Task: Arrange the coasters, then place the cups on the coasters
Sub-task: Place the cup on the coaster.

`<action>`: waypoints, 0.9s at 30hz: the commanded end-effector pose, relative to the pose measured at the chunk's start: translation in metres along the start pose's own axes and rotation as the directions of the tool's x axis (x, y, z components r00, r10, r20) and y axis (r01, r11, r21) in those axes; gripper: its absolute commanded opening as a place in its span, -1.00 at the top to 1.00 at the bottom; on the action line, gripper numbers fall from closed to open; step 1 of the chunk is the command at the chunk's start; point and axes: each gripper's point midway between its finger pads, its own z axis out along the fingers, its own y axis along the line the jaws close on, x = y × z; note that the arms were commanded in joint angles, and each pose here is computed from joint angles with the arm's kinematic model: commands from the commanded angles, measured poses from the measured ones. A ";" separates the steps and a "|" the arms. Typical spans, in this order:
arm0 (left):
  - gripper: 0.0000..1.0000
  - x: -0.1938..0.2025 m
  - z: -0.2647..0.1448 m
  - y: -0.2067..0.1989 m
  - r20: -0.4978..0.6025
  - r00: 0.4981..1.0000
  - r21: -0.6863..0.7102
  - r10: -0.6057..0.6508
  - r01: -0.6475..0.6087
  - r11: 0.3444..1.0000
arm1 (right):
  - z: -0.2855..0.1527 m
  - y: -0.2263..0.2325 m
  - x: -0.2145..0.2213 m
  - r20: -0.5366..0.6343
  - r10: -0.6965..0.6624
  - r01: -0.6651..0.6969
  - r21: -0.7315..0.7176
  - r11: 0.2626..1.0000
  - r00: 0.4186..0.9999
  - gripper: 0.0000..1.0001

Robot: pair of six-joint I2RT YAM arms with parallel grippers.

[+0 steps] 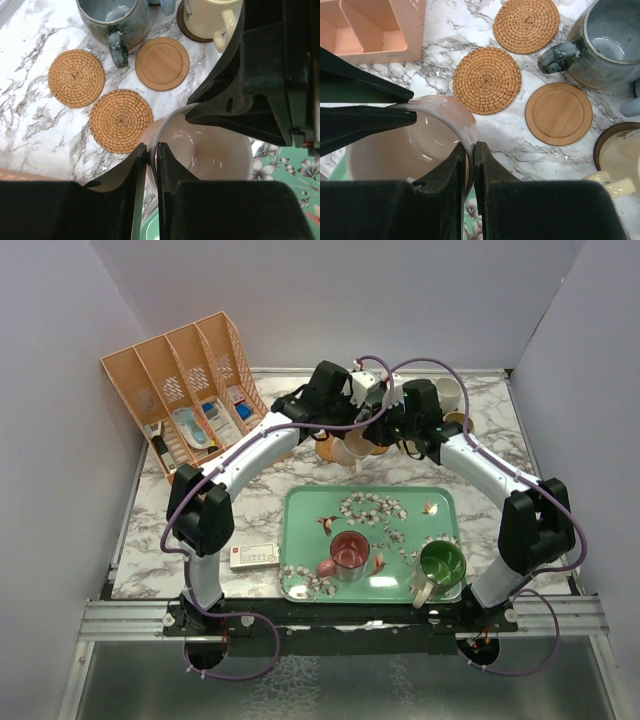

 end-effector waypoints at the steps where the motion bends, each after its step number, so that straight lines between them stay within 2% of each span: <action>1: 0.65 -0.027 -0.031 -0.029 0.107 0.994 0.128 0.021 -0.035 0.991 | -0.007 -0.029 -0.010 0.041 -0.022 0.016 0.136 0.991 0.999 0.98; 14: 0.02 -0.012 -0.063 -0.006 0.143 0.989 0.062 0.041 -0.050 0.997 | -0.007 -0.045 -0.019 0.050 0.000 -0.010 0.192 0.981 0.999 0.98; 21: -0.14 -0.005 -0.077 0.013 0.156 0.986 -0.015 0.059 -0.057 0.998 | 0.001 -0.062 -0.033 0.040 0.041 -0.050 0.272 0.961 0.998 0.98; 27: -0.19 -0.005 -0.084 0.021 0.170 0.984 -0.038 0.057 -0.052 0.998 | 0.009 -0.075 -0.035 0.028 0.116 -0.119 0.347 0.930 0.993 0.98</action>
